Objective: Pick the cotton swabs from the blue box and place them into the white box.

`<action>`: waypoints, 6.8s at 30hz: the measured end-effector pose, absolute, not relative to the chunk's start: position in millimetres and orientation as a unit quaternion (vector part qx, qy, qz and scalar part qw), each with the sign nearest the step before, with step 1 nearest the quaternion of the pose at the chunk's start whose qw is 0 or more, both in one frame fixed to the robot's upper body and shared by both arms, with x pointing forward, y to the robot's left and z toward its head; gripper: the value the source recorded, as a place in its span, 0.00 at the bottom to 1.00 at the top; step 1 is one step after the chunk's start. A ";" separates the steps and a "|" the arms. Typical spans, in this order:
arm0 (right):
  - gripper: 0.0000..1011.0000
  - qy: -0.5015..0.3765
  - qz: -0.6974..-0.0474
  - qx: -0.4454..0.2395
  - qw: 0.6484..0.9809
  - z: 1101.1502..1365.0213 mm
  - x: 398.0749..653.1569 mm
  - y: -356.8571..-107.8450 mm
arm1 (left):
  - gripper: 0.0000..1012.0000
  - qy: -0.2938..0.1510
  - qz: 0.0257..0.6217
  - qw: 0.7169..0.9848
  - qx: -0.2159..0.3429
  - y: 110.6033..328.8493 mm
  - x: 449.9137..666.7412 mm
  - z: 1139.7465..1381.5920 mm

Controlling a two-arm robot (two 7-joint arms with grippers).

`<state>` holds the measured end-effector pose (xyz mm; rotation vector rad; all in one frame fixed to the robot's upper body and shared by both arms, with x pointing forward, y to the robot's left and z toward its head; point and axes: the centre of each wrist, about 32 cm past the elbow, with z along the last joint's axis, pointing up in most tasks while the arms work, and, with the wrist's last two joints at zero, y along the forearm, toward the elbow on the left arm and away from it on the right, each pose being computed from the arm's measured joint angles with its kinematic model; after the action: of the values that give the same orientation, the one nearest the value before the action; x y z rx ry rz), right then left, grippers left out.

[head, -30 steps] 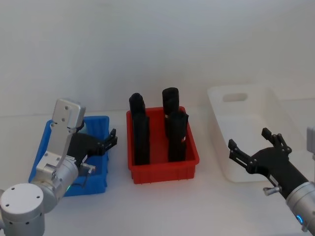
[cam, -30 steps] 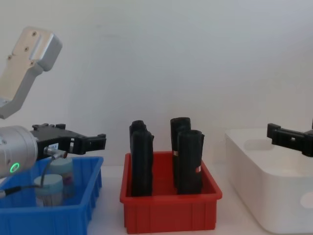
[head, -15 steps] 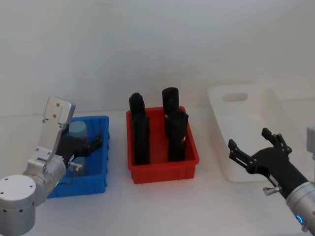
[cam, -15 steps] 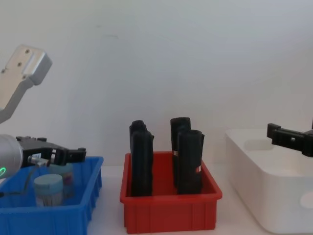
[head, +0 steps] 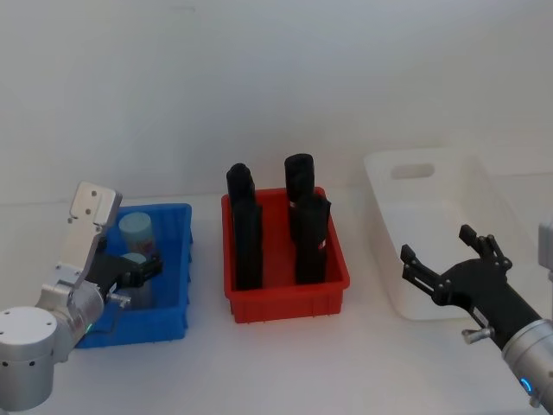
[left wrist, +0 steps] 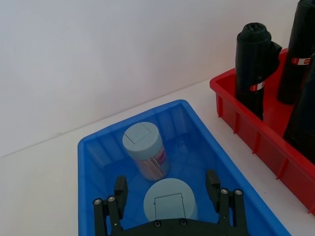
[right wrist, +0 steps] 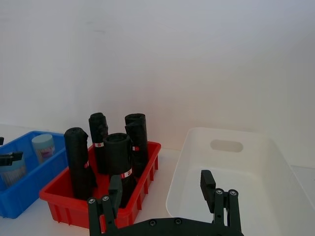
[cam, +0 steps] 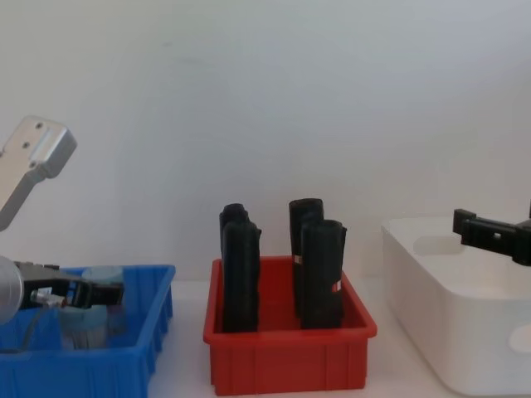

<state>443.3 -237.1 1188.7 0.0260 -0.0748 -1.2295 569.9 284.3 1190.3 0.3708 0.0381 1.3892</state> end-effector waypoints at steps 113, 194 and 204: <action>0.99 -0.035 -0.577 0.012 0.816 1188.7 443.3 -237.1 | 0.66 -0.004 0.359 0.926 0.117 235.8 552.7 1295.7; 0.99 -0.058 -0.363 -0.034 0.930 1194.8 515.3 -183.3 | 0.66 0.003 0.306 0.945 0.120 219.9 552.7 1302.7; 0.92 -0.050 -0.351 -0.026 0.935 1193.1 523.9 -173.7 | 0.66 0.003 0.306 0.945 0.120 219.9 552.7 1302.7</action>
<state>523.9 -173.7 1193.1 -0.0538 -0.1013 -0.7172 552.7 219.9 1302.7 0.2448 0.0059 0.6229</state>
